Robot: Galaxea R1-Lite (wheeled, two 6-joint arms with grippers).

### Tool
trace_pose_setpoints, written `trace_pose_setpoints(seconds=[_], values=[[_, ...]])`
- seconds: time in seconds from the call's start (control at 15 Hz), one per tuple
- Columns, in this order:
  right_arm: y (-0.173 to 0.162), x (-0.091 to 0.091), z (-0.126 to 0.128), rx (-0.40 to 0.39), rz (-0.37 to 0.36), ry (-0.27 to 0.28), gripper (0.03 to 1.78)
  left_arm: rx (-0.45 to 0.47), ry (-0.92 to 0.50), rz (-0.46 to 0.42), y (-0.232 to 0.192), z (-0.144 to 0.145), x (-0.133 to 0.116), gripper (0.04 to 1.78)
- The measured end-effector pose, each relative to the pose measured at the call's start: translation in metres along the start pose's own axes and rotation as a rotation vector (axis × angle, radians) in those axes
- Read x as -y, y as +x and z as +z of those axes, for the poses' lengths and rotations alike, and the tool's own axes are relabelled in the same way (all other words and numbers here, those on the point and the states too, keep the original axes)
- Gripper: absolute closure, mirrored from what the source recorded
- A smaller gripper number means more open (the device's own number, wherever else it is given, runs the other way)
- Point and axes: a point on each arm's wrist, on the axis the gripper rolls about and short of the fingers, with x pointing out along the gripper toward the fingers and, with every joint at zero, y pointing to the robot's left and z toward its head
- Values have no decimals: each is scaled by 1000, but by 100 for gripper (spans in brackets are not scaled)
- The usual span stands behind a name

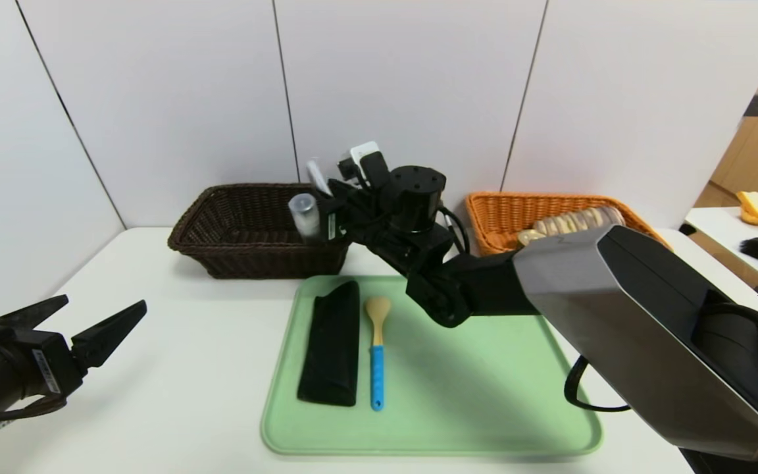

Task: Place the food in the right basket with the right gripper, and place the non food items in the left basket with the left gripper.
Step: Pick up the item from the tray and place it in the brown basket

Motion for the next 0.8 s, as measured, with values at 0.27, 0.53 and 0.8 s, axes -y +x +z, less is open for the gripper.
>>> trace_pose_setpoints(seconds=[0.27, 0.53, 0.8], values=[[5, 0, 5, 33, -19, -2, 77, -3, -1, -1, 1, 0, 0, 13], [5, 7, 11, 47, -33, -10, 50, 0, -2, 0, 1, 0, 0, 13], [-6, 67, 38, 41, -150, -182, 34, 7, -1, 0, 1, 2, 0, 13]])
